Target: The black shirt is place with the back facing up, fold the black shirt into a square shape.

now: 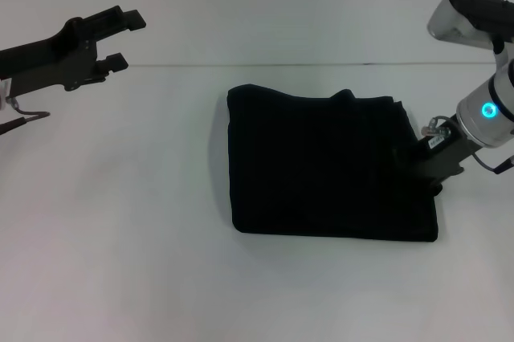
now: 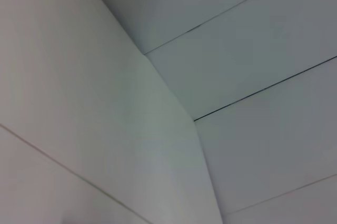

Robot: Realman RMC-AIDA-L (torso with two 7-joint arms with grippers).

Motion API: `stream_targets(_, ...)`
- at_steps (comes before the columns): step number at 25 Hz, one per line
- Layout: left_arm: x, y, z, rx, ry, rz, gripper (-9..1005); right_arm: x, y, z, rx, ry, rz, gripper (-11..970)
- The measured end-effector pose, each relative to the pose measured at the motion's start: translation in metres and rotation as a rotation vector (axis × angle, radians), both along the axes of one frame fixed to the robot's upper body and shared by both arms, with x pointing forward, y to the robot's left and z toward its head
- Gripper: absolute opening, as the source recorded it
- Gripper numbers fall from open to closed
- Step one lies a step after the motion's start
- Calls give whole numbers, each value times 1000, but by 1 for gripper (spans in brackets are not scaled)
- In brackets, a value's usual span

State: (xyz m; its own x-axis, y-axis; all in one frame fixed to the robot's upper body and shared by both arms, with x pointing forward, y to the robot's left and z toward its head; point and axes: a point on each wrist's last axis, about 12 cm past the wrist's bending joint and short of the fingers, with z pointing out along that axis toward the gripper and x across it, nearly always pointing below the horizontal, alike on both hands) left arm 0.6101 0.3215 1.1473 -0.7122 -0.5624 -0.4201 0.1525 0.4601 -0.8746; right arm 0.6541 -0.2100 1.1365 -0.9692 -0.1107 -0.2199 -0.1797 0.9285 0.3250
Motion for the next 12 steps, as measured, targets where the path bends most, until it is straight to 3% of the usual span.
stream_targets(7, 0, 0, 0, 0, -1, 0, 932, 4, 0, -1, -91, -20, -24, 773)
stream_targets(12, -1, 1, -1, -4, -1, 4, 932, 10, -27, 9, -99, -54, -143, 772)
